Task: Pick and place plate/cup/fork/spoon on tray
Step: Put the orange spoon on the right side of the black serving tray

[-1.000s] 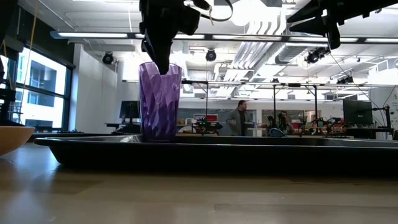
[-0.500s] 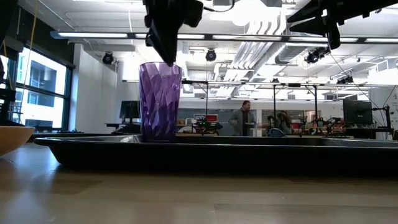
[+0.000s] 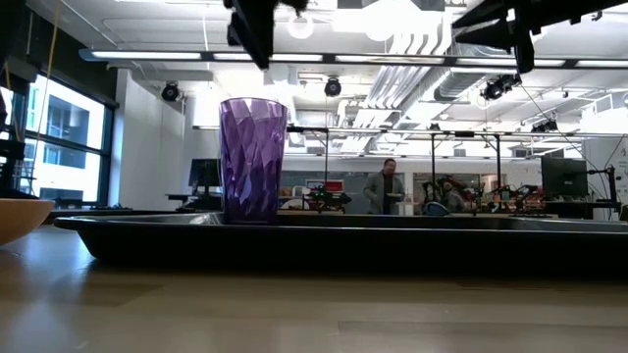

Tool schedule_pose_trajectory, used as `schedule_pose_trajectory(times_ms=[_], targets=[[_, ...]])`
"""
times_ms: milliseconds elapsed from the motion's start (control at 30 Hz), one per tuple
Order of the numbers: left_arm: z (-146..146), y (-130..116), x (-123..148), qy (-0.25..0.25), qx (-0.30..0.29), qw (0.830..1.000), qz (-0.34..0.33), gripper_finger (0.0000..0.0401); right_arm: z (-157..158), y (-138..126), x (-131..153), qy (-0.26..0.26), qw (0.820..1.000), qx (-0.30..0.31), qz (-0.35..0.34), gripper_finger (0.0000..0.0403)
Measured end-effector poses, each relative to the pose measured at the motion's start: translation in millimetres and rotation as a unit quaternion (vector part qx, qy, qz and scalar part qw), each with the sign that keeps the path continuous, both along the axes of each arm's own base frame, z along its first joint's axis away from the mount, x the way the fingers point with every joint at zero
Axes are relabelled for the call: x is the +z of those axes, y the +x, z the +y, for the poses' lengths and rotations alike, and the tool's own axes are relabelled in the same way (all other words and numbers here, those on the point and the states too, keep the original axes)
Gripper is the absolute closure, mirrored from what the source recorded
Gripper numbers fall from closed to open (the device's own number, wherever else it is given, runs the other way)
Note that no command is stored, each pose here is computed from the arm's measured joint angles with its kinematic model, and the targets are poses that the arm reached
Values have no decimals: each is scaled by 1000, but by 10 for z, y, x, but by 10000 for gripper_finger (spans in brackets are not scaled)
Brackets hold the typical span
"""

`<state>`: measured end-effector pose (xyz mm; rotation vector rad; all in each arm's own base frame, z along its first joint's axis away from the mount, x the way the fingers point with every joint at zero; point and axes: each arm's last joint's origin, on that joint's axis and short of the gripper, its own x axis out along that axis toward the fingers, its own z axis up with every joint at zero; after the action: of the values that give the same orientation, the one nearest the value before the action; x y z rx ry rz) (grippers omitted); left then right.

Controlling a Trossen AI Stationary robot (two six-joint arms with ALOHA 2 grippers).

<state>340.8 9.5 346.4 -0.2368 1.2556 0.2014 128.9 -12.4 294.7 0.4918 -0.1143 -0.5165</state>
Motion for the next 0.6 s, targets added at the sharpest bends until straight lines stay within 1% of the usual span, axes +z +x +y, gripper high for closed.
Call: schedule_pose_trajectory(times_ms=[100,200,300,433,600], targets=[[19,-117,178,30,-8,999,-29,284,-1,-2,69,-21,999,-3,-24,299],[68,-254,330,53,5,997,-52,284,-2,-7,124,-48,998,-6,-38,299],[113,-423,497,68,19,994,-80,284,-9,-13,156,-62,997,-14,-46,299],[150,-645,681,90,33,989,-116,284,-50,-32,238,-62,997,-44,-33,299],[176,-884,797,124,56,980,-144,284,-113,-40,468,-80,994,-67,25,299]])
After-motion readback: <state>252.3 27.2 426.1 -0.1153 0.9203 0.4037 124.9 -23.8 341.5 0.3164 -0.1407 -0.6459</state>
